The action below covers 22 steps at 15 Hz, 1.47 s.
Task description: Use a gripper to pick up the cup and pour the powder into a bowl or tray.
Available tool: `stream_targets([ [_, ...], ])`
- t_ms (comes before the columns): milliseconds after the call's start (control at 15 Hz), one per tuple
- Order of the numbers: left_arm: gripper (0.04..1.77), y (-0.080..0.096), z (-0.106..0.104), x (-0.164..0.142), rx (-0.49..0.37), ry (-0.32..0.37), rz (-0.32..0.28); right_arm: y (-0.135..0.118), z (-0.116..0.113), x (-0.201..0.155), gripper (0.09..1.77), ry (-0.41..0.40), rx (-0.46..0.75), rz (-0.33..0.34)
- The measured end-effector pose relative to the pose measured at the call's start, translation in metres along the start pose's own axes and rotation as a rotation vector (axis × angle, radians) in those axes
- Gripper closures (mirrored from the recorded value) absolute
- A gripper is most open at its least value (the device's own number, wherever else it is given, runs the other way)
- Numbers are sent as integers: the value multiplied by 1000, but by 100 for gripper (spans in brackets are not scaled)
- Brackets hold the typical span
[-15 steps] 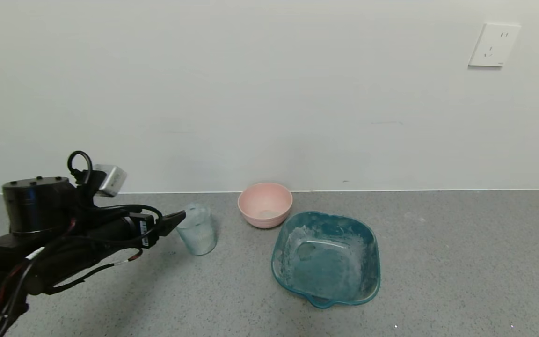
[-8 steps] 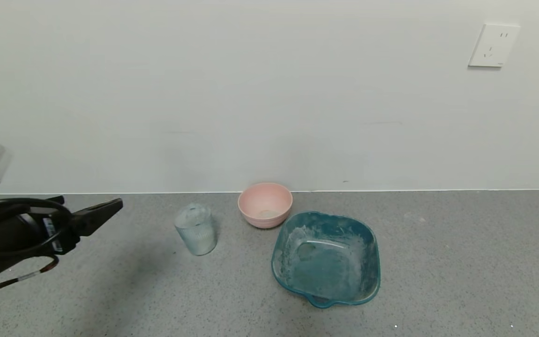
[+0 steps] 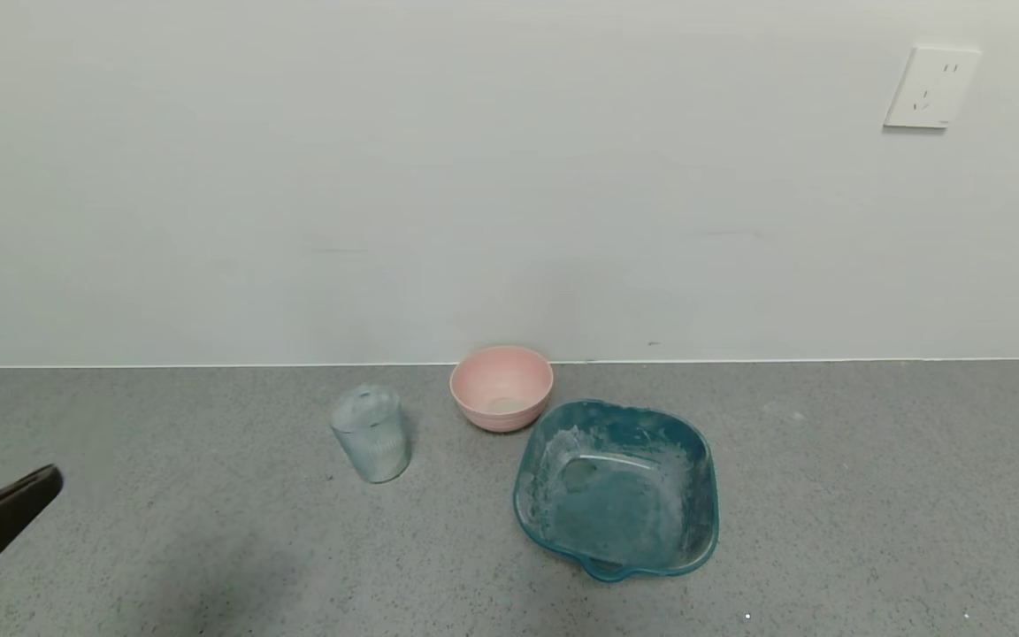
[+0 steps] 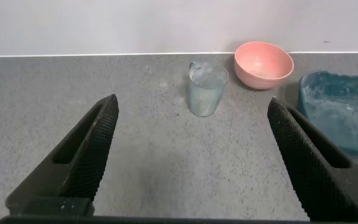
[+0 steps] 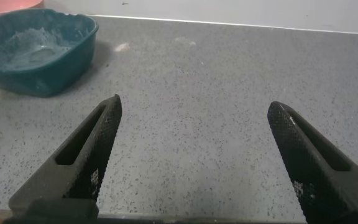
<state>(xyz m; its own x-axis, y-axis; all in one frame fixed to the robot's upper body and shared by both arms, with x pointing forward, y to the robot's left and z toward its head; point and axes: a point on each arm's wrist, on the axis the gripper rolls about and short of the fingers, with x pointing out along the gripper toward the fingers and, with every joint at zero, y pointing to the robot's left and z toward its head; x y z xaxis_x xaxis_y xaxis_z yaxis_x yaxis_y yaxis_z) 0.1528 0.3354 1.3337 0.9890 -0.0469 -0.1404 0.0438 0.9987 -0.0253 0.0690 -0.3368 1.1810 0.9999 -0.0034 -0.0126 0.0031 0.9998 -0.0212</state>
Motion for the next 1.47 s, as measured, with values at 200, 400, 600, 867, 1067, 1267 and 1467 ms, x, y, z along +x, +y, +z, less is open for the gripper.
stream_targets([
  [200, 10, -4, -12, -37, 7, -43, 21, 0, 0, 0, 15, 0, 0, 0],
  [400, 10, -7, -24, -64, 10, -82, 25, 0, 0, 0, 15, 0, 0, 0],
  [600, 9, -9, -34, -81, 14, -119, 23, 0, 0, 0, 15, 0, 0, 0],
  [867, 9, -10, -39, -91, 13, -162, 43, 0, 0, 0, 15, 0, 0, 0],
  [1067, 9, -9, -37, -95, 18, -181, 71, 0, 0, 0, 15, -3, 3, 0],
  [1267, 9, -7, -39, -100, 17, -170, 46, 0, 1, 0, 15, -5, 3, 0],
  [1467, 9, -6, -47, -106, 21, -196, 34, 0, 1, 0, 15, -5, 3, 0],
])
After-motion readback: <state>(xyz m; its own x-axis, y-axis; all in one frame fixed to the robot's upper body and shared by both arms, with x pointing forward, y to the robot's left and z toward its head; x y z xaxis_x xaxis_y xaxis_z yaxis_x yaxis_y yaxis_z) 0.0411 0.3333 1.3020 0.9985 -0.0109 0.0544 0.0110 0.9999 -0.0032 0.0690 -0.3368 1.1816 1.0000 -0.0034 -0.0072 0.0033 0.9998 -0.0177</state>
